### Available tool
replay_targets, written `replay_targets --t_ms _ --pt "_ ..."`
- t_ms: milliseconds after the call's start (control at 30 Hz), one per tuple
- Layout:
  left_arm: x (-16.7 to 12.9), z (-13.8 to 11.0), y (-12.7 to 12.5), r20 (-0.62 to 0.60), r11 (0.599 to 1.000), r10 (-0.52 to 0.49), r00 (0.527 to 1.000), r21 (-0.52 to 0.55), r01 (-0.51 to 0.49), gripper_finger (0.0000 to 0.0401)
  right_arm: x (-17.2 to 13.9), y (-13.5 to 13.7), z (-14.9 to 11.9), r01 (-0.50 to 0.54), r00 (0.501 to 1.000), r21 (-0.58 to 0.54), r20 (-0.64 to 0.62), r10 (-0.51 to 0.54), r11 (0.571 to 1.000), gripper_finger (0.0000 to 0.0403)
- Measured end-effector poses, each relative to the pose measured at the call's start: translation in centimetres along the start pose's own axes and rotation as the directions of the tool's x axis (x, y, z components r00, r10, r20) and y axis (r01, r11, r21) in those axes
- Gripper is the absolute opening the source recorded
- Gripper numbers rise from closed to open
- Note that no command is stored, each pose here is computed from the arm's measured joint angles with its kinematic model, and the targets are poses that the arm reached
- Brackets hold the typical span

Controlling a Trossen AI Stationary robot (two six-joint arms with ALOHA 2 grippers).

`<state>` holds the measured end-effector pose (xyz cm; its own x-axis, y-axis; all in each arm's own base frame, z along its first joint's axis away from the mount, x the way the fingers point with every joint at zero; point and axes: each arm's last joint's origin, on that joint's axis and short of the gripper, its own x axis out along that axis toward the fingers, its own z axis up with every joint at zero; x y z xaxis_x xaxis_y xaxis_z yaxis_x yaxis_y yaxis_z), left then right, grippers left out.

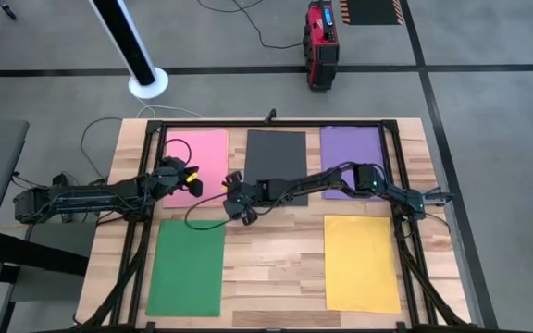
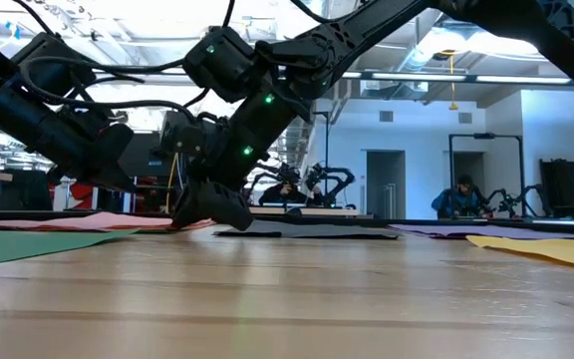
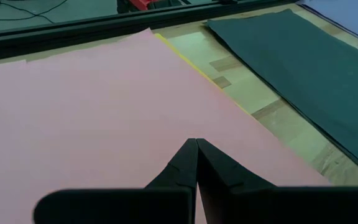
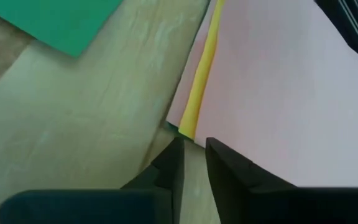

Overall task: Organize paper
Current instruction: Move the pink paper to the bottom center of the table

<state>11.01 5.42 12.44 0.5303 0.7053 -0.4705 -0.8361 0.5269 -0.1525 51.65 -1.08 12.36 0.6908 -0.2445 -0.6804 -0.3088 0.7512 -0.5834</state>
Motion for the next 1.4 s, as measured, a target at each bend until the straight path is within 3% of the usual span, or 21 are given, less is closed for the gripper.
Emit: replay_targets --t_ms 800,933,1100,1400 --pt "0.00 0.01 0.00 0.001 1.000 0.000 1.000 0.000 0.000 0.0000 0.21 -0.67 -0.32 -0.016 0.999 -0.013 0.037 0.017 1.000 0.0071" --pt "0.00 0.01 0.00 0.001 1.000 0.000 1.000 0.000 0.000 0.0000 0.25 -0.74 -0.39 -0.046 0.997 -0.010 0.061 0.047 0.999 0.0056" --pt "0.00 0.01 0.00 0.001 1.000 0.000 1.000 0.006 0.000 0.0000 0.25 -0.73 -0.39 -0.046 0.997 -0.015 0.061 0.047 0.999 0.0007" --pt "0.00 0.01 0.00 0.001 1.000 0.000 1.000 0.011 0.000 0.0000 0.16 -0.48 -0.08 -0.043 0.997 -0.031 0.070 0.045 0.999 0.0001"
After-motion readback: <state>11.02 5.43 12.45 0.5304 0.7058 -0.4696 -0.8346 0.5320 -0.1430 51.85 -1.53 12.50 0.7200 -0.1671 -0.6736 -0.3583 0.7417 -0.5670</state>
